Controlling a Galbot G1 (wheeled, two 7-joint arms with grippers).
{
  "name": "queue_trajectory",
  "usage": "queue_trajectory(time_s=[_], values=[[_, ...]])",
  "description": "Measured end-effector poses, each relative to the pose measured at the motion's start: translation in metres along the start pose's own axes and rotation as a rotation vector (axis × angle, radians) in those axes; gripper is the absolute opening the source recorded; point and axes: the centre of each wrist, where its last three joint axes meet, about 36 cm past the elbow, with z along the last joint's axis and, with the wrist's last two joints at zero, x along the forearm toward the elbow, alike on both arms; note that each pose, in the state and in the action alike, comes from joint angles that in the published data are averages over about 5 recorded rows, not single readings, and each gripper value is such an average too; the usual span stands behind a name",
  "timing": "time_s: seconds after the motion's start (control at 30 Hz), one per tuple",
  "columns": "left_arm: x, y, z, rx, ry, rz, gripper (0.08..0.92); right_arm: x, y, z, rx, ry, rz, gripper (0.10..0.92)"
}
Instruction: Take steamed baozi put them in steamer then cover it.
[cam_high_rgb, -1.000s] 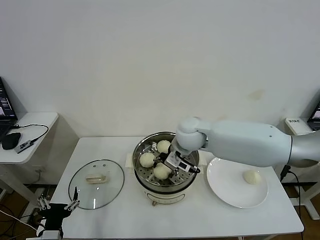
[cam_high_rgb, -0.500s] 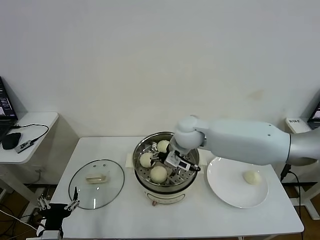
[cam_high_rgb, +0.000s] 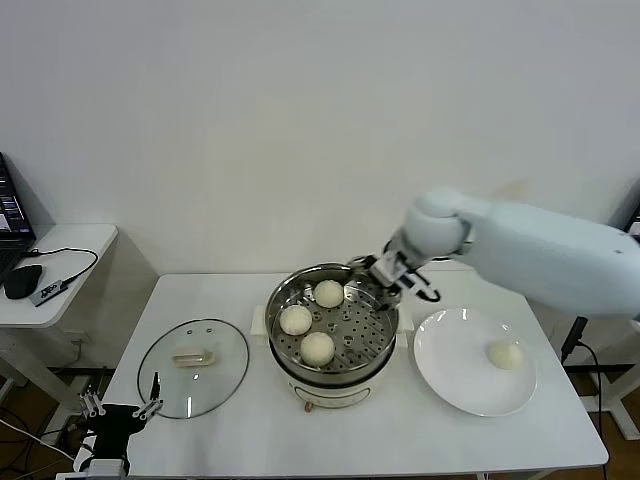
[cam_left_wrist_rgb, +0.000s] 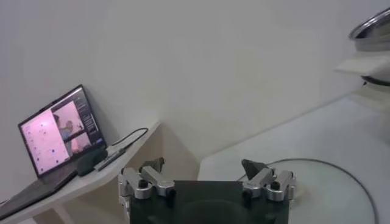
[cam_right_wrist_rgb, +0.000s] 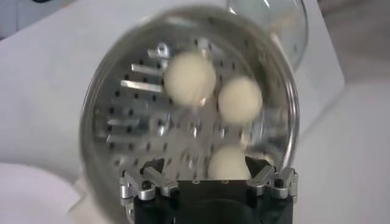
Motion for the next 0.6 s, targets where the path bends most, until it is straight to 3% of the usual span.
queue_trajectory(time_s=[0.3,0.6], values=[[-0.002,-0.005,-0.004,-0.006,-0.017,0.026,0.823,0.022,0.072,0.074,-0.291,0.107,-0.026,0.823],[0.002,-0.011,-0.004,-0.010,-0.015,0.049,0.823,0.009,0.150,0.126,-0.474,0.187,-0.077,0.823]])
